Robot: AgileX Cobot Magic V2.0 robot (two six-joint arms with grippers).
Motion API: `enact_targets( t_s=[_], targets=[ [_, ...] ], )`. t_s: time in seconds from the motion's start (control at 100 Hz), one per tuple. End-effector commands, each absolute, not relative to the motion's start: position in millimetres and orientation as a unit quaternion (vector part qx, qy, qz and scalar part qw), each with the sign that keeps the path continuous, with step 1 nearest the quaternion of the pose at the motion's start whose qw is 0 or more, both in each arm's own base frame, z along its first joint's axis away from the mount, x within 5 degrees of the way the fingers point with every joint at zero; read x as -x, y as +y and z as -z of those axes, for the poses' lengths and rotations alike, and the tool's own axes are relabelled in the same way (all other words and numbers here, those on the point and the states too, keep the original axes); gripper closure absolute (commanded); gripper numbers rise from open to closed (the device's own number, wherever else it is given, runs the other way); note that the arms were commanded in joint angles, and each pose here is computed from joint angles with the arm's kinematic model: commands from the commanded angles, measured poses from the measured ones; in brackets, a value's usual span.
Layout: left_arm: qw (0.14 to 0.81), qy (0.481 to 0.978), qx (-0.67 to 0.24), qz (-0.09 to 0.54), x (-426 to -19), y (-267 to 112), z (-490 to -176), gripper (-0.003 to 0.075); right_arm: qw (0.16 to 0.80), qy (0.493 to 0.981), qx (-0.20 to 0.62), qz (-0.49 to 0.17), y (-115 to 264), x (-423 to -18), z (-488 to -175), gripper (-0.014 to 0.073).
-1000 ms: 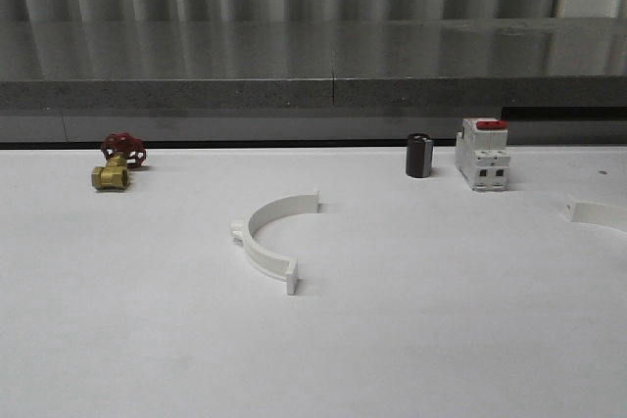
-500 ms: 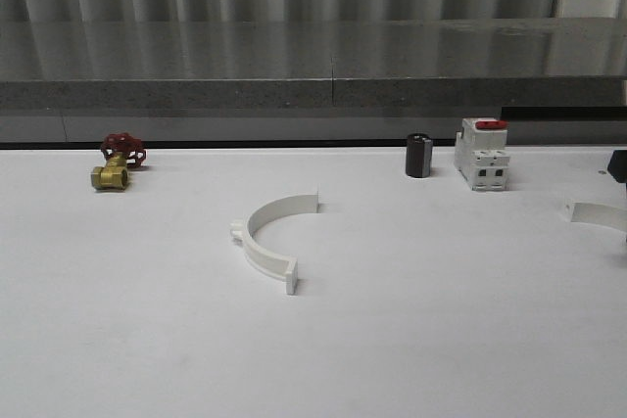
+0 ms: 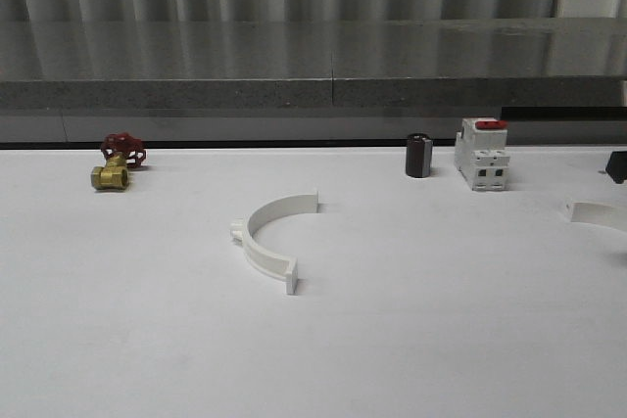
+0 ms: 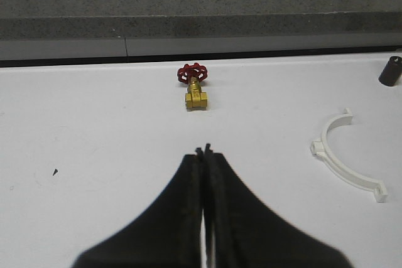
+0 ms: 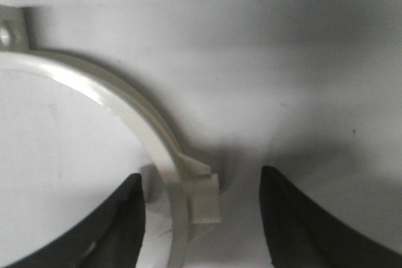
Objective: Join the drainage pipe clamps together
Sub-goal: 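Grasp the other white clamp half with the right gripper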
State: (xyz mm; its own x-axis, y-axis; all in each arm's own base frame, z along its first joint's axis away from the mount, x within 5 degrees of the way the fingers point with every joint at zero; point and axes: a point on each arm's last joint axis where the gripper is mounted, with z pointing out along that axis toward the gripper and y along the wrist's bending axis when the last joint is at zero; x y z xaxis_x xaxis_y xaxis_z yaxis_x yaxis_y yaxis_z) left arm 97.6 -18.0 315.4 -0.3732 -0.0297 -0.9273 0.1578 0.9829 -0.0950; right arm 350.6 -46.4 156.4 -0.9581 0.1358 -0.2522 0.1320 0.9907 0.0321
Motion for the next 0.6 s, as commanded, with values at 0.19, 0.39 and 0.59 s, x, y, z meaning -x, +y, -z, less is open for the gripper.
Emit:
enact_targets(
  t_s=[0.19,0.39,0.59],
  targets=[
    [0.599,0.795,-0.032,0.085,-100.3,-17.2,-330.4,0.0740,0.179,0.982,-0.063,-0.002,-48.9,-357.0,-180.5,0.0461],
    [0.599,0.795,-0.032,0.085,-100.3,-17.2,-330.4,0.0740,0.180,0.982,-0.063,-0.001,-49.0,-357.2,-180.6,0.0561],
    [0.599,0.795,-0.032,0.085,-100.3,-17.2,-330.4,0.0740,0.174,0.982,-0.075,-0.016,-46.4,-356.3,-180.2,0.0568]
  ],
)
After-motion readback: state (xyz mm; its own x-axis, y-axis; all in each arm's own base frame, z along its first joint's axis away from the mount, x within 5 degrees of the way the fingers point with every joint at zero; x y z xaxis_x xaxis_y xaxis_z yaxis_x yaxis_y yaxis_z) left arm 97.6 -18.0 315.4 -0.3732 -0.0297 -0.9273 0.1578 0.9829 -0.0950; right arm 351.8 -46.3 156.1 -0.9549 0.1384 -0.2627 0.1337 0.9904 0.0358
